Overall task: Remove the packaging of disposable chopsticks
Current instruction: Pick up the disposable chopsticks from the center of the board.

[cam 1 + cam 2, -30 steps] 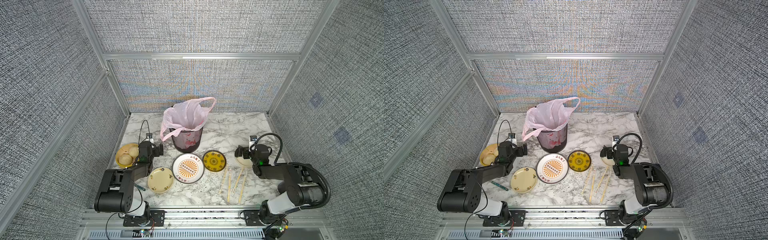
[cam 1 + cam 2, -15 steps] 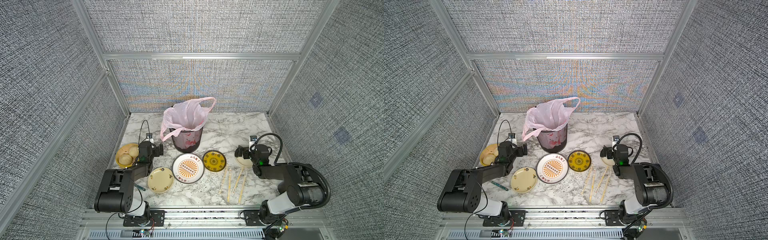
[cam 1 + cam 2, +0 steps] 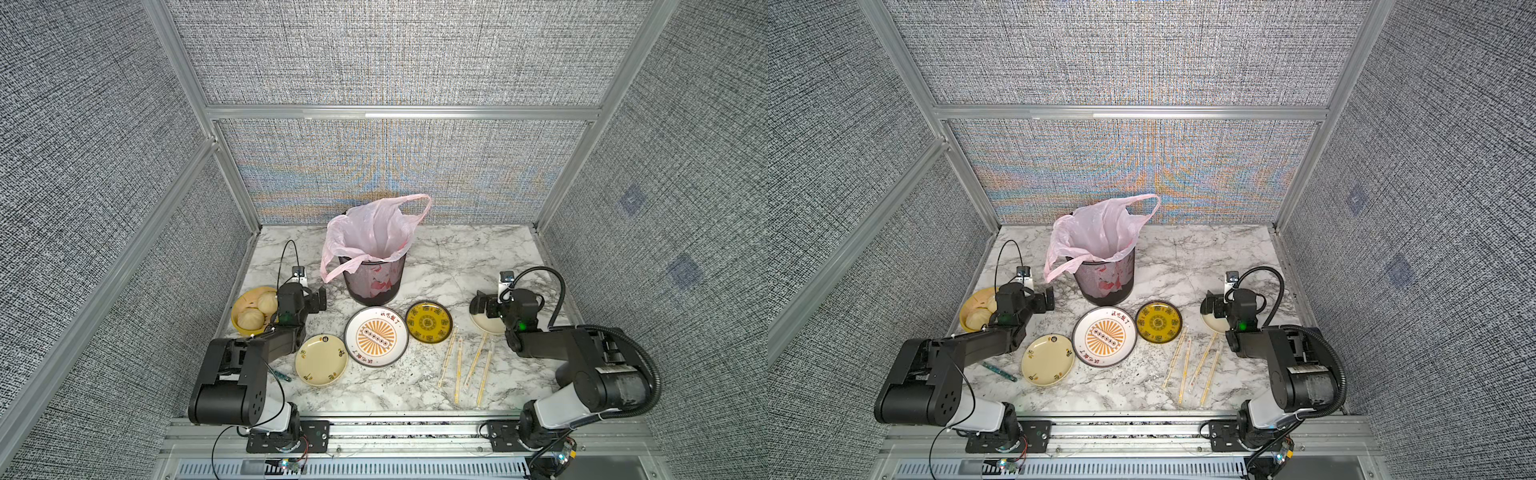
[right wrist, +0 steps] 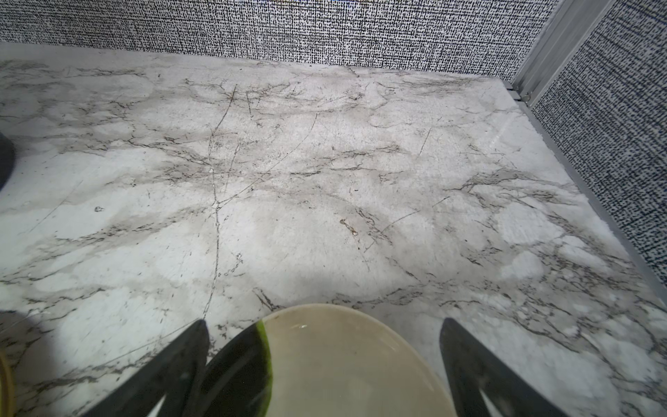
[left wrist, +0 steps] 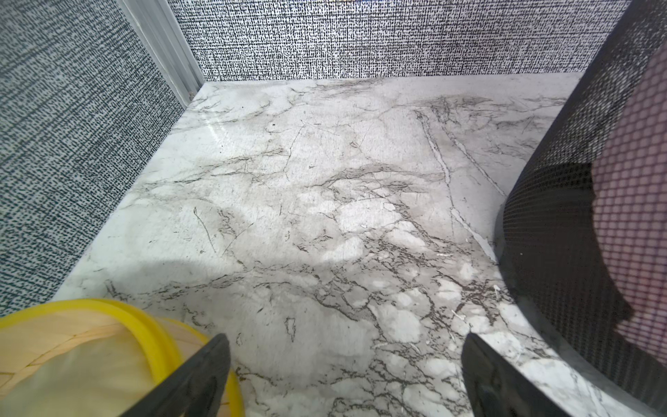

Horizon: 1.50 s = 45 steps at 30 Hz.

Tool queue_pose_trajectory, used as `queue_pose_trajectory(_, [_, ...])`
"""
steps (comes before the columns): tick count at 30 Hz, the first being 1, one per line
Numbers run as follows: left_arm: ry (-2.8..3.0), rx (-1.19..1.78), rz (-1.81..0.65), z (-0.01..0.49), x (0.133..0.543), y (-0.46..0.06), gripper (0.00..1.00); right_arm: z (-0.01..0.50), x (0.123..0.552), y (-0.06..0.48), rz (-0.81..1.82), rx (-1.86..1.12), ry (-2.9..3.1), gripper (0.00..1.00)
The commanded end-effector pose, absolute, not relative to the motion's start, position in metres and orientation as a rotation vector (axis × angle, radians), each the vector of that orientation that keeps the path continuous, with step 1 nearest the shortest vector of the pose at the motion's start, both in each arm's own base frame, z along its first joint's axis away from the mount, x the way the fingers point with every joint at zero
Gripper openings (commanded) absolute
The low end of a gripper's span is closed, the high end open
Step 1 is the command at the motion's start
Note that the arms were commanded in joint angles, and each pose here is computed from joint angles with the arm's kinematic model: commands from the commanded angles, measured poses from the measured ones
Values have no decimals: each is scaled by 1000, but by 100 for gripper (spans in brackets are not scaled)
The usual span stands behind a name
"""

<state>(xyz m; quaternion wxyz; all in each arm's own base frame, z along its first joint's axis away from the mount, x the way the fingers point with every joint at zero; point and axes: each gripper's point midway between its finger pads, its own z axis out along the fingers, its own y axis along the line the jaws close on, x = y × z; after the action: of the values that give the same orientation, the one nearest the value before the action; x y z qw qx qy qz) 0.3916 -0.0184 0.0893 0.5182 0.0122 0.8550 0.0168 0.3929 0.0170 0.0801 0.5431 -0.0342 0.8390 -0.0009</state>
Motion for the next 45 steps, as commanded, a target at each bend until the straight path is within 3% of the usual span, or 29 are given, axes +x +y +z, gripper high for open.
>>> queue_pose_trajectory(1, [1995, 26, 46, 105, 390, -17, 100, 91, 396, 20, 8, -105, 1957, 99])
queue_pose_trajectory(13, [1846, -49, 42, 159, 357, -8, 100, 153, 384, 56, 209, -200, 1968, 99])
queue_pose_trajectory(20, [1867, -129, -43, 178, 337, -9, 100, 192, 374, 72, 505, 20, 1983, 99])
queue_pose_trajectory(23, [1773, -402, -84, 195, 316, 14, 100, 171, 365, 61, 603, 323, 2150, 99])
queue_pose_trajectory(25, [1694, -585, -139, 204, 298, 27, 100, 169, 360, 81, 800, 261, 2163, 99])
queue_pose_trajectory(30, [1639, -532, -429, 220, 286, -6, 100, 189, 353, 118, 1234, 102, 2026, 99])
queue_pose_trajectory(32, [1620, -466, -514, 224, 282, -20, 100, 186, 349, 122, 1169, 94, 2048, 99])
queue_pose_trajectory(38, [1552, -278, -798, 247, 261, -64, 100, 197, 321, 123, 602, -38, 2160, 99])
queue_pose_trajectory(45, [1615, -8, -996, 267, 235, -113, 100, 208, 293, 112, 691, 41, 1994, 99])
